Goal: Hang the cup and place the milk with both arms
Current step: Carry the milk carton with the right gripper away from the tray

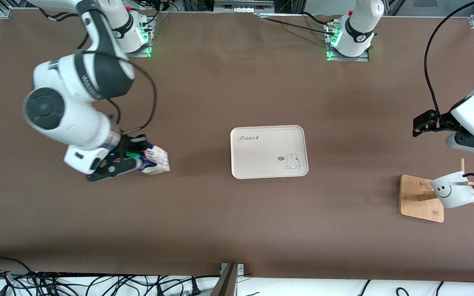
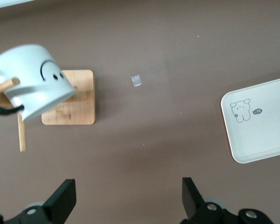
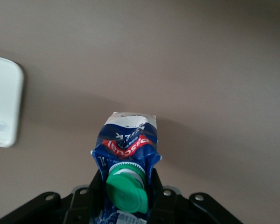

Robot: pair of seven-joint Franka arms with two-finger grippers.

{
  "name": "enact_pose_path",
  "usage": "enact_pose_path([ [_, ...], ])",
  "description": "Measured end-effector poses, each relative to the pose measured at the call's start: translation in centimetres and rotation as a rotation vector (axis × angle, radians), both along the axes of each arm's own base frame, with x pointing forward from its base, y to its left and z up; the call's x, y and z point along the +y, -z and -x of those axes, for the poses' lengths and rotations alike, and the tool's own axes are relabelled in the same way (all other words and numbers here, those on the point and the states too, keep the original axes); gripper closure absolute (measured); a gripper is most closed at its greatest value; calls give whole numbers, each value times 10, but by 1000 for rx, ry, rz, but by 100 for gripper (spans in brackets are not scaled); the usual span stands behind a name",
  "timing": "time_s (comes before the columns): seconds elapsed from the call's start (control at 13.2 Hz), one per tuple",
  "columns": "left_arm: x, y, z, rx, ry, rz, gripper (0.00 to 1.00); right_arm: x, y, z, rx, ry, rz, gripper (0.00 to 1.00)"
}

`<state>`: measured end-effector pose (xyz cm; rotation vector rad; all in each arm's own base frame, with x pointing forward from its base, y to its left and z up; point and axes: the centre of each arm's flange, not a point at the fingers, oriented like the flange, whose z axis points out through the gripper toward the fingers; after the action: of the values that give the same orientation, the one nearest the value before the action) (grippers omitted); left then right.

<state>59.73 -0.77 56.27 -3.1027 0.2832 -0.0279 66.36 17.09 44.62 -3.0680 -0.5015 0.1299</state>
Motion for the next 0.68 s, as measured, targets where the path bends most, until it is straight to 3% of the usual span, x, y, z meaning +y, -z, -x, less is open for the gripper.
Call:
enact_pose_path([
  [0.3, -17, -14, 29, -27, -102, 11, 0, -99, 60, 1, 29, 58, 54, 59],
  [0.68, -22, -14, 31, -27, -146, 27, 0, -120, 100, 18, 22, 91, 61, 56],
])
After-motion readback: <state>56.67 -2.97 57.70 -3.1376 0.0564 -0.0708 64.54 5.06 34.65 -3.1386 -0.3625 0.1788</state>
